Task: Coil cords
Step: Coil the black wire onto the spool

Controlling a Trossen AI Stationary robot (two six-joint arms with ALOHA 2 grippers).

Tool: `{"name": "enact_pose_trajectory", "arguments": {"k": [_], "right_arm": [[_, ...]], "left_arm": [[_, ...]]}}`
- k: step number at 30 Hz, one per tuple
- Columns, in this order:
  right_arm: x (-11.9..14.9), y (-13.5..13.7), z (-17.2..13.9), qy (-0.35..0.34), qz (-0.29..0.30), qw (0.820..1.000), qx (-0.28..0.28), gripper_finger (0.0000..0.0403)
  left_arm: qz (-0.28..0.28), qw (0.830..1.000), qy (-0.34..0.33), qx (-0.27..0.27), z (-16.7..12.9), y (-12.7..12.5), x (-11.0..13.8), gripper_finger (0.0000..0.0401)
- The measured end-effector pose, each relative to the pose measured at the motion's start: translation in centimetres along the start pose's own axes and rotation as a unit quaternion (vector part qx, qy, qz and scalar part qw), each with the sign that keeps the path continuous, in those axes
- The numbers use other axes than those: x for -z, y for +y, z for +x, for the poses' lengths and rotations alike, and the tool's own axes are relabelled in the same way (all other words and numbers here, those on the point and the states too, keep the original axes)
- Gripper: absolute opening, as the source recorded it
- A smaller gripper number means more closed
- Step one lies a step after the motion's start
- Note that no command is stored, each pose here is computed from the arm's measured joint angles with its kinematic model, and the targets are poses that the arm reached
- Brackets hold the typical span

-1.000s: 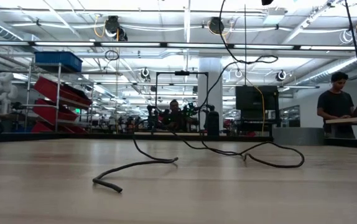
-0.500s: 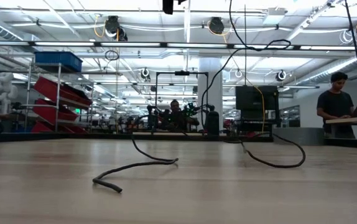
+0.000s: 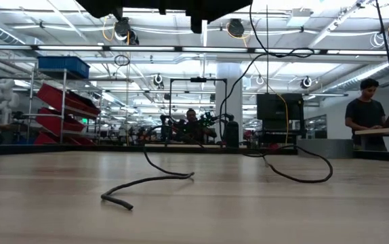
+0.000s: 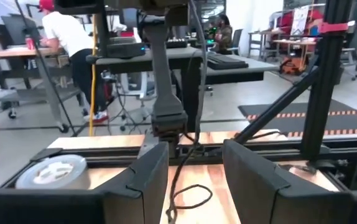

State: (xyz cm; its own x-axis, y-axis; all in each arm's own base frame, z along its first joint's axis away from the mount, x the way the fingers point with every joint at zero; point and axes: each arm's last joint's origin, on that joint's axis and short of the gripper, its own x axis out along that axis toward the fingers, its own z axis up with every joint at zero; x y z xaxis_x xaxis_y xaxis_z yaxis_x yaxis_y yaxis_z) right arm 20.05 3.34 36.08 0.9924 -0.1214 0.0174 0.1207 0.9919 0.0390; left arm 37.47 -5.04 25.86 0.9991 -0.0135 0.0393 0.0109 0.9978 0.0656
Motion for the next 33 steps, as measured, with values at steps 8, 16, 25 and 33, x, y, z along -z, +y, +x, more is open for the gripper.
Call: {"name": "enact_pose_trajectory", "arguments": {"k": [8, 16, 25, 33], "right_arm": [[0.0, 0.0, 0.0, 0.0, 0.0, 1.0, 0.0, 0.0], [0.0, 0.0, 0.0, 0.0, -0.002, 1.0, 0.0, 0.0], [0.0, 0.0, 0.0, 0.002, -0.002, 1.0, 0.0, 0.0], [0.3, 0.0, 0.0, 0.014, 0.003, 1.0, -0.005, 0.0]], "left_arm": [[-0.001, 1.0, 0.0, -0.003, 0.3, 0.2, 0.2, 0.016], [0.006, 1.0, -0.006, -0.003, 0.3, 0.2, 0.1, 0.0113], [0.007, 1.0, -0.002, -0.016, 0.3, 0.2, 0.2, 0.0008], [0.016, 0.998, 0.057, -0.037, 0.2, 0.3, 1.2, 0.0003]]}}
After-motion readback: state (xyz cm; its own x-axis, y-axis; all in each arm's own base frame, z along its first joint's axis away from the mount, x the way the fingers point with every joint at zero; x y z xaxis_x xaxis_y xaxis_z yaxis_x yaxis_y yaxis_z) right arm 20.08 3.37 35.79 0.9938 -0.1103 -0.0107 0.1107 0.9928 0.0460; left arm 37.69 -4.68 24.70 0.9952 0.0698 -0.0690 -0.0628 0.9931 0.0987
